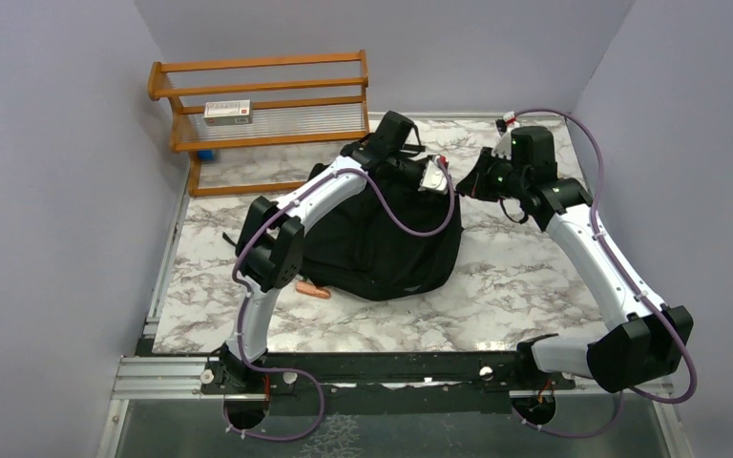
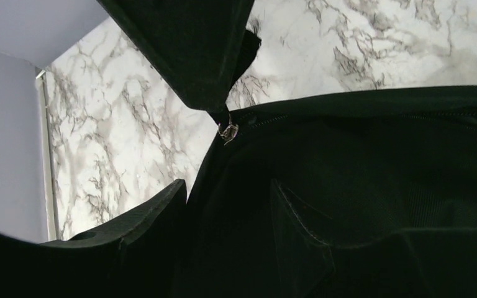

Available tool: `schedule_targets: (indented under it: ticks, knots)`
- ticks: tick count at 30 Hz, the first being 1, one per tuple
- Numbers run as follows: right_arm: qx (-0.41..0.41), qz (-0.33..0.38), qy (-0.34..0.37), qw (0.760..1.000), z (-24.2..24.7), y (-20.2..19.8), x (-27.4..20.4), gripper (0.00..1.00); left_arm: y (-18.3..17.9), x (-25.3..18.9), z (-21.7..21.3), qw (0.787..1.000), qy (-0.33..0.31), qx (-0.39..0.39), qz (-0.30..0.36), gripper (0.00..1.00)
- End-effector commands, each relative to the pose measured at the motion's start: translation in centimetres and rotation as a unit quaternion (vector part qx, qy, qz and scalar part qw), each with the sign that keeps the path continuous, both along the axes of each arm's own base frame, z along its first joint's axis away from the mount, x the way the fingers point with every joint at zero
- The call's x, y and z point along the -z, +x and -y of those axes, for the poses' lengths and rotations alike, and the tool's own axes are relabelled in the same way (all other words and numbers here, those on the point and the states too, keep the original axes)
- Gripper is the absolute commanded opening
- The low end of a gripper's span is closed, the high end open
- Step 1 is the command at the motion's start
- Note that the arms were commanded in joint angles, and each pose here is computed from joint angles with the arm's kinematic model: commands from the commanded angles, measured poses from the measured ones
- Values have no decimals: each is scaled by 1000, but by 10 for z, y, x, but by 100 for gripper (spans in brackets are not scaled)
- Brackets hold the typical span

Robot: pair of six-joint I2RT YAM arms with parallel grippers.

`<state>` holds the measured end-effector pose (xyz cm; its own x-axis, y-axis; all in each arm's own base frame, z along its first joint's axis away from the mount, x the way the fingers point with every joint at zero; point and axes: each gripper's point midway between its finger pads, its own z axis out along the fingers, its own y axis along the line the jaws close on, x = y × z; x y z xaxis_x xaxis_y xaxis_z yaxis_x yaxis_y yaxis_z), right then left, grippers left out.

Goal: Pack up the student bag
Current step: Zip the student bag at the center of the board.

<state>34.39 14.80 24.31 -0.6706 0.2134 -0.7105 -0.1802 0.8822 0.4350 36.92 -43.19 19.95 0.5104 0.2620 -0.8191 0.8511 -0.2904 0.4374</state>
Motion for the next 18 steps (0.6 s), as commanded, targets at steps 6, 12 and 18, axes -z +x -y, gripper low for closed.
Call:
schedule_targets:
  ticks: [6, 12, 18]
  knots:
    - [-16, 28, 15, 999, -4, -3, -18, 0, 21, 15, 6, 998, 42, -19, 52, 42]
    - [1, 14, 1, 1000, 4, -8, -6, 0, 33, 7, 7, 996, 45, -39, 68, 19]
    - [14, -9, 3, 1000, 8, -20, 9, 1, 46, 9, 4, 993, 58, -71, 78, 0]
